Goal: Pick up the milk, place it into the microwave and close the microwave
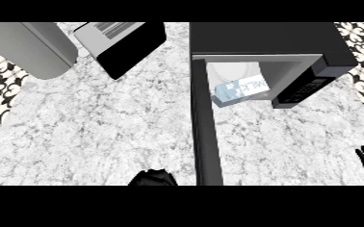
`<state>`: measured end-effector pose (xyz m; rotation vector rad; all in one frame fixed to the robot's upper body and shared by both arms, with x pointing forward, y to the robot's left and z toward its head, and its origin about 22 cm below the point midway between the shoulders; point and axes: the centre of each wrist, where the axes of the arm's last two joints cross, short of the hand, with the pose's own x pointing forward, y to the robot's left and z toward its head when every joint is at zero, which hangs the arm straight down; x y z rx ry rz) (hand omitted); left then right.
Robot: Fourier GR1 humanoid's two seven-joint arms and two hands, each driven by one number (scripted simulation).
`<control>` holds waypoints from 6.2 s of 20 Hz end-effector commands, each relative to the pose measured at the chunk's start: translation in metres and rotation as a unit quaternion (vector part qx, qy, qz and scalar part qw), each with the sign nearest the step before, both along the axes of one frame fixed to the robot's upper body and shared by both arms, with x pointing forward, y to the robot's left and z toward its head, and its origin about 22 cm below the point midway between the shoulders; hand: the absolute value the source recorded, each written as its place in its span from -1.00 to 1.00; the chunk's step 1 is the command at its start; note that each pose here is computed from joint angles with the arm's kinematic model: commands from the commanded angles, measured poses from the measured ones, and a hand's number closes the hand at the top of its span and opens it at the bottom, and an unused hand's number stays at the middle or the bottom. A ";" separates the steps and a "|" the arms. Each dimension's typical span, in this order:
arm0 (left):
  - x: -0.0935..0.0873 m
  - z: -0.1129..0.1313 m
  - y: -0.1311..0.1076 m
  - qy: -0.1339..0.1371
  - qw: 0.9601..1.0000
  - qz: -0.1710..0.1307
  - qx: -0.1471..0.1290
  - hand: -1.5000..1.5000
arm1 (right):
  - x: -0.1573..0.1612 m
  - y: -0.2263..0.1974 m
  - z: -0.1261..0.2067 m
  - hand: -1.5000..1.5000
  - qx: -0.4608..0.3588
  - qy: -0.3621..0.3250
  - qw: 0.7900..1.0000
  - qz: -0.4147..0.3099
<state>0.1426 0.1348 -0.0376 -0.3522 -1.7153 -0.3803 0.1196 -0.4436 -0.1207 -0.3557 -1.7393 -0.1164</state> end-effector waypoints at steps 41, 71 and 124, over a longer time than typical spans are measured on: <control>0.084 0.022 -0.140 -0.008 0.986 -0.134 0.101 1.00 | 0.082 0.003 0.092 -1.00 0.037 -0.116 0.970 0.210; 0.193 0.123 -0.165 -0.096 0.991 -0.007 0.087 1.00 | 0.151 0.034 0.178 -1.00 0.043 -0.164 0.917 0.360; 0.227 0.137 -0.138 0.152 0.971 0.130 -0.134 1.00 | 0.122 0.162 0.239 1.00 0.005 -0.066 0.729 0.682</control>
